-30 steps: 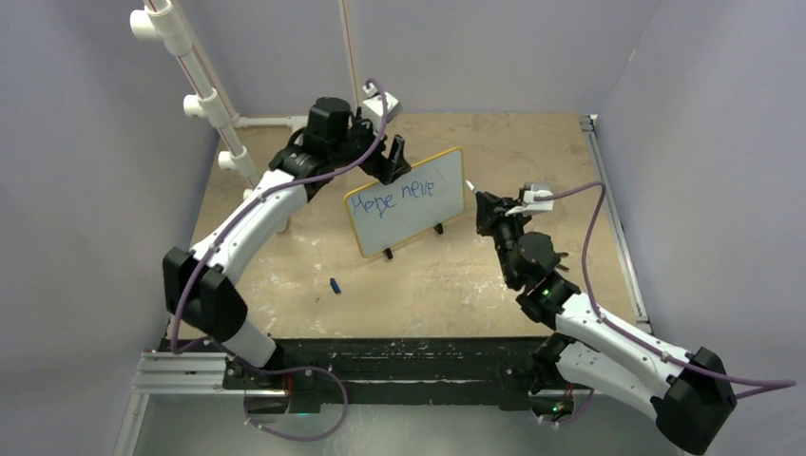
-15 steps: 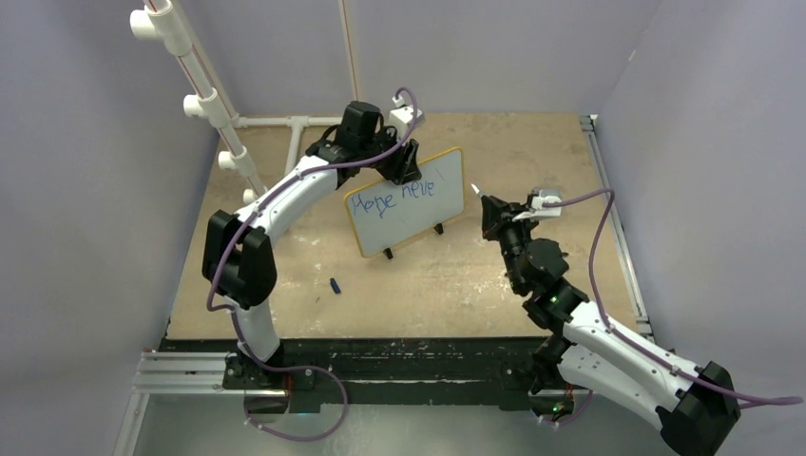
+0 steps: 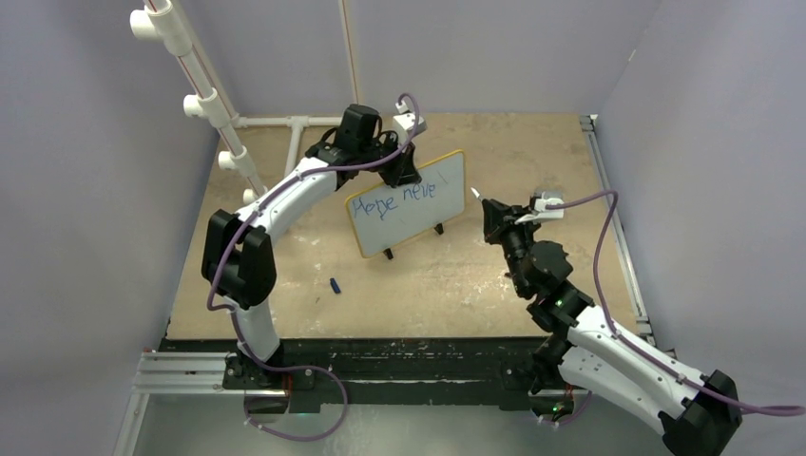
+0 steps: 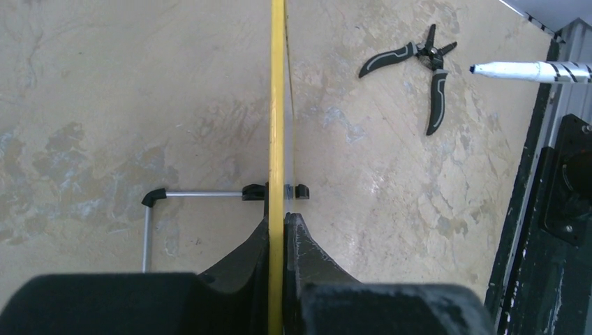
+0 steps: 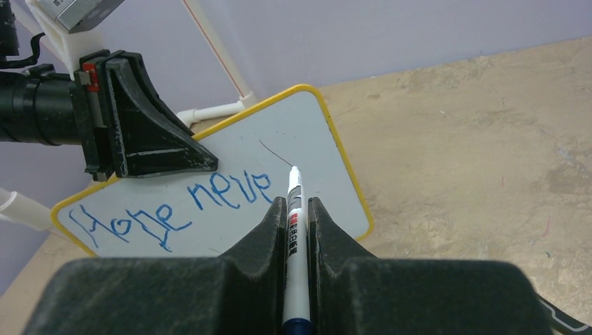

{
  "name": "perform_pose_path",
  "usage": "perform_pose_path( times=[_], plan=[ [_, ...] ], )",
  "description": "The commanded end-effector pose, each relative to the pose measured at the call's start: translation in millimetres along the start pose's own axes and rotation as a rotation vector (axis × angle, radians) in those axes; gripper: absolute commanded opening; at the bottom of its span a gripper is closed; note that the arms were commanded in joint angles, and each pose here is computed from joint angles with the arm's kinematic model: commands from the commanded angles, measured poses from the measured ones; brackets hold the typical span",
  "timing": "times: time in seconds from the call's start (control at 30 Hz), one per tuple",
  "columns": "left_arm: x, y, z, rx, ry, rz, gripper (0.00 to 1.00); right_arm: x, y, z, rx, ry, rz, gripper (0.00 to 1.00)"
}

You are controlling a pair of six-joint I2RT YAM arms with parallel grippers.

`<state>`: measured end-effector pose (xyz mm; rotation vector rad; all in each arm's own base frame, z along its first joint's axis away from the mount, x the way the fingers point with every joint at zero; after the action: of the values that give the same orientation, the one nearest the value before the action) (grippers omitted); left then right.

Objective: Write a sentence on the whiteboard

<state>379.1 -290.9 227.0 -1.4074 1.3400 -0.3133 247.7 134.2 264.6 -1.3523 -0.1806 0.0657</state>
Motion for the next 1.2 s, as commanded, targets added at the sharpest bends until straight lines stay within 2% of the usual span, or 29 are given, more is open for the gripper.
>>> perform_pose_path(
  times=[0.0,0.3,0.7,1.17],
  plan=[
    [-10.2,25.0,-19.1,0.035,0.122,0.091,0.0,-5.2,-6.3,1.2,0.003,-0.035,-0.015,0.0],
    [-25.7,46.6,-23.1,-0.002,0.191,0.195,0.0,0.1,-5.8,31.1,-0.051,-0.228,-0.022,0.0],
    [-14.6,61.2,-11.2,-0.03,0.177,0.197,0.0,32.0,17.2,53.8,-0.107,-0.27,0.048,0.0],
    [-14.4,62.9,-10.0,-0.022,0.169,0.196,0.0,50.0,24.1,58.3,-0.112,-0.235,0.041,0.0]
  ],
)
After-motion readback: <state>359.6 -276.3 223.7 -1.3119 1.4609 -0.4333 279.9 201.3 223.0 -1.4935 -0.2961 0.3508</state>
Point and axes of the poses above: each gripper's point midway between its finger pads, its own x axis out along the fingers, its own z axis along the line the jaws close on, y = z × x, the point moved 4 cm from there along -x, back along the fingers, and after that the axes turned 9 degrees about -x, right-handed, at the moved point
